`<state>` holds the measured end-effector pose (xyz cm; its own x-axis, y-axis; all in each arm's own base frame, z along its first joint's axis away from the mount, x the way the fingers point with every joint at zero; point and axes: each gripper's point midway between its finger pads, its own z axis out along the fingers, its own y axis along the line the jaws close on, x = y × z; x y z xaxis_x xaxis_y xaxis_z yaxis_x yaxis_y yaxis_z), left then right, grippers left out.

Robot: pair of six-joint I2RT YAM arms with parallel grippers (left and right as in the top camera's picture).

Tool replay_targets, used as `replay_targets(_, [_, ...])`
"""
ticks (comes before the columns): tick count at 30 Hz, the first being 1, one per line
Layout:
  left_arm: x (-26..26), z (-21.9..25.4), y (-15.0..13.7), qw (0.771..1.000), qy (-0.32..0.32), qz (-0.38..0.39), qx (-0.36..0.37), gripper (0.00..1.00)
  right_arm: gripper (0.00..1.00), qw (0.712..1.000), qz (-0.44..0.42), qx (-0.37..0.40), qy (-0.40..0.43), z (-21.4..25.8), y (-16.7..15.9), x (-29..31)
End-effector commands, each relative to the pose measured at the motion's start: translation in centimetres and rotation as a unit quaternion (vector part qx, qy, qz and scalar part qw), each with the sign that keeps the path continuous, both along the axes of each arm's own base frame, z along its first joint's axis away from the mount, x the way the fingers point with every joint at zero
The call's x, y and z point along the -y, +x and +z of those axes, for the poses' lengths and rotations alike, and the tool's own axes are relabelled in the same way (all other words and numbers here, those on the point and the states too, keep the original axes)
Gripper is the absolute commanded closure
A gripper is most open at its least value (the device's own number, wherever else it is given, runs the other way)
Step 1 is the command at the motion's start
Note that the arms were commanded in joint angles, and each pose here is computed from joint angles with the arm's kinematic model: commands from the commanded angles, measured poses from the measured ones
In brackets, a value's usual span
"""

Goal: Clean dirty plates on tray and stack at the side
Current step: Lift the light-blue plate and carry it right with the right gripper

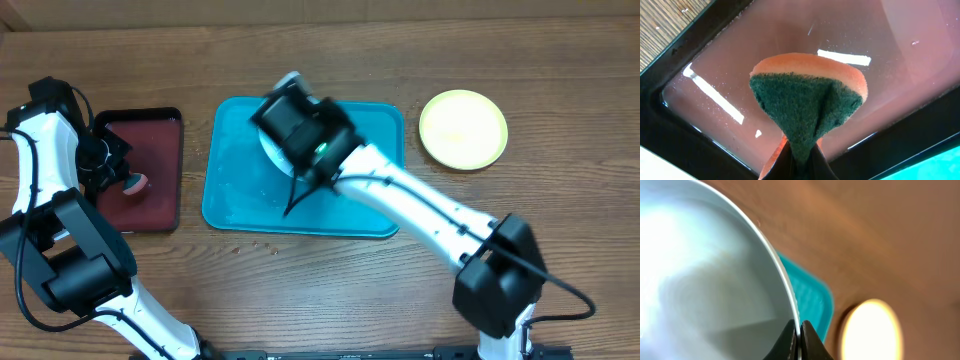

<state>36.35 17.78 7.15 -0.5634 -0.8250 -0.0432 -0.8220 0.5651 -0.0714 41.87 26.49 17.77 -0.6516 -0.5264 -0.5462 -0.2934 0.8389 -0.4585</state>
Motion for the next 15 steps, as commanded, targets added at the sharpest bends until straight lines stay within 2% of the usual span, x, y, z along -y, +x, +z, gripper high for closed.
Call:
replay_targets(1, [0.3, 0.2, 0.2, 1.0, -0.004, 0.002, 0.006, 0.96, 0.96, 0.966, -0.049, -0.081, 0.241, 2.9, 1.3, 2.5])
replay_targets(4, [0.4, 0.2, 0.3, 1.0, -0.004, 0.001, 0.006, 0.96, 0.96, 0.924, -0.061, -0.154, 0.345, 2.9, 2.4, 6.6])
replay_targets(6, [0.5, 0.2, 0.3, 1.0, -0.004, 0.0, 0.006, 0.96, 0.96, 0.905, -0.101, -0.178, 0.374, 2.1, 3.0, 10.7])
replay_targets(12, [0.4, 0.2, 0.4, 1.0, -0.003, 0.0, 0.007, 0.96, 0.96, 0.857, -0.28, -0.209, 0.378, -2.0, 2.1, 25.1])
replay_targets(15, [0.4, 0.2, 0.4, 1.0, -0.003, 0.0, 0.007, 0.96, 0.96, 0.835, -0.334, -0.214, 0.381, -4.1, 1.2, 29.5])
